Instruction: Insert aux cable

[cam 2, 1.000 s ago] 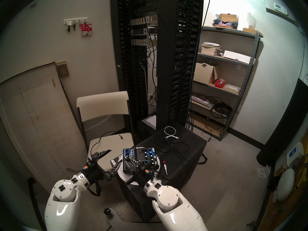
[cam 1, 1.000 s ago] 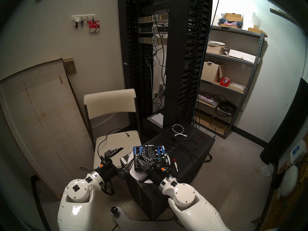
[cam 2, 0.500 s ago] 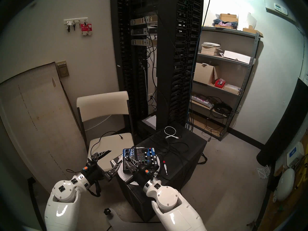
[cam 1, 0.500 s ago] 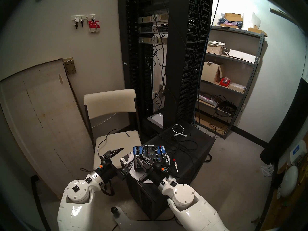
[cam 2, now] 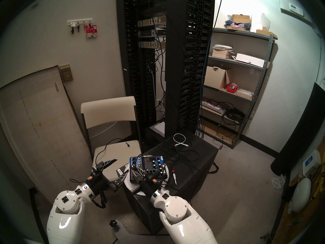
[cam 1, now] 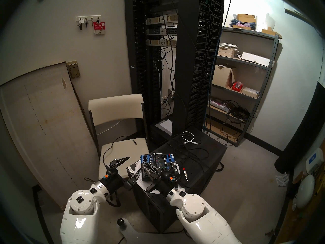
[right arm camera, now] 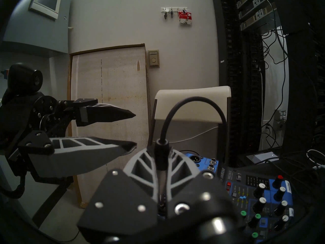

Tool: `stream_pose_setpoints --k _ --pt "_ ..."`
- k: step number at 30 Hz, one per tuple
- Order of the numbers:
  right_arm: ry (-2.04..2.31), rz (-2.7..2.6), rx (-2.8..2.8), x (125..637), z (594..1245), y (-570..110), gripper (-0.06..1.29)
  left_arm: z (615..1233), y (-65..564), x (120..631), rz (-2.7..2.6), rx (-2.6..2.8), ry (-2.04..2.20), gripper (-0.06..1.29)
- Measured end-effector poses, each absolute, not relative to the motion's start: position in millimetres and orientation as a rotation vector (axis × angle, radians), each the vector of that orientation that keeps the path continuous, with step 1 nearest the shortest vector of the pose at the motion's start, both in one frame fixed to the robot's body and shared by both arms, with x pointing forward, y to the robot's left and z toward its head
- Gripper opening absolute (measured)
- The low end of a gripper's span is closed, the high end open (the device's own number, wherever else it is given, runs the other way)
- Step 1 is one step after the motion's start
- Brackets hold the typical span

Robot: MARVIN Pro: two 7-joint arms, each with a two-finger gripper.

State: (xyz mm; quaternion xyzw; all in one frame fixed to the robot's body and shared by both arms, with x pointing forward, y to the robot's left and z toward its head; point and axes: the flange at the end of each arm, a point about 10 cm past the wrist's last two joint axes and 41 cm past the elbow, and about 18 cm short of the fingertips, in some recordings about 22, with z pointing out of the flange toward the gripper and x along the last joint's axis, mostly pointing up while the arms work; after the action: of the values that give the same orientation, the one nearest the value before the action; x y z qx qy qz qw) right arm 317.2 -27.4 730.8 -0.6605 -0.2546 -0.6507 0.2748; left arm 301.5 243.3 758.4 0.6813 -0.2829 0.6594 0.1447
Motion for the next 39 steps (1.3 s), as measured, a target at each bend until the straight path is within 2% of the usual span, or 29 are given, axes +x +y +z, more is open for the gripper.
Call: stream_pose_setpoints --k 39 --pt "-0.675 -1.763 -1.785 315.5 722.6 -26.1 0.04 760.8 244.0 302.6 1.907 1.959 -0.819 1.19"
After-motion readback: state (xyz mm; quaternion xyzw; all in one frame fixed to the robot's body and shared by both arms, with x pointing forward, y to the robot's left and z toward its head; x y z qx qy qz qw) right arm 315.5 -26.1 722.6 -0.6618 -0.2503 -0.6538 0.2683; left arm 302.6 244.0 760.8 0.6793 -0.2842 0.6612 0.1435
